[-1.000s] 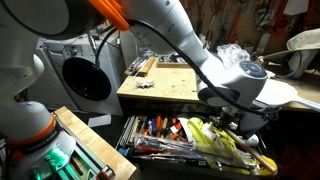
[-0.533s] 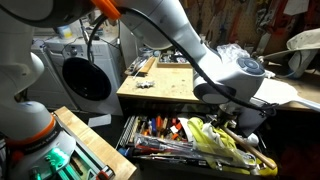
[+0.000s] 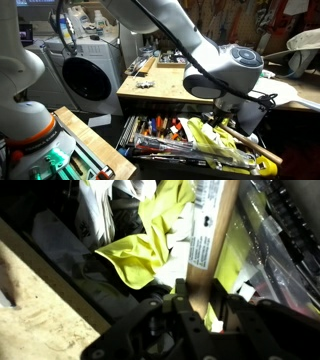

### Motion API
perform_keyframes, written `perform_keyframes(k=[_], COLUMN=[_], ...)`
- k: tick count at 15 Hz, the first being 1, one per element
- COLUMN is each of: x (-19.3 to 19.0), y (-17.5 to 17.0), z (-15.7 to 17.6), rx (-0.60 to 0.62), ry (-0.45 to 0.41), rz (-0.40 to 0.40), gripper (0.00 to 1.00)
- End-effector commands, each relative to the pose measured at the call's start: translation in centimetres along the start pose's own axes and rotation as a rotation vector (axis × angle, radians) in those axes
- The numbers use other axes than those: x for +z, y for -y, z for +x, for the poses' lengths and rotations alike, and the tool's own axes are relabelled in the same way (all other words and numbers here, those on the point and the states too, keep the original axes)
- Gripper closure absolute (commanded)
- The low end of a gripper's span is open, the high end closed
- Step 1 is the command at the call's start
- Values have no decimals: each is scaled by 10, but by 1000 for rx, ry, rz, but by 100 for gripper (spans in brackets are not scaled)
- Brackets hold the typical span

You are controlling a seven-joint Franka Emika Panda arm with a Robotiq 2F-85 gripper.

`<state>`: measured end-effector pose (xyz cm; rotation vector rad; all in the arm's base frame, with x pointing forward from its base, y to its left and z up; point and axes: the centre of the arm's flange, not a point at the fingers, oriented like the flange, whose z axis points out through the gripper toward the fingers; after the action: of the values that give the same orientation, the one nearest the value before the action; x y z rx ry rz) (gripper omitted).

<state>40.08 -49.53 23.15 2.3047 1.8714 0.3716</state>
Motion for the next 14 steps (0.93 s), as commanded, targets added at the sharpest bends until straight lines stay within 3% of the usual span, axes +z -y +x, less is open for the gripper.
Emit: perform_keyframes(k=[1,7,11,14], x=[-49,-94,-114,-119], y=[25,25,18,17], z=[8,40,94,144], rx=[-41,-30,56,89], ry=[-24,-101,-182,-202], rz=[-63,-138,-225,-247], gripper=[93,93,93,93])
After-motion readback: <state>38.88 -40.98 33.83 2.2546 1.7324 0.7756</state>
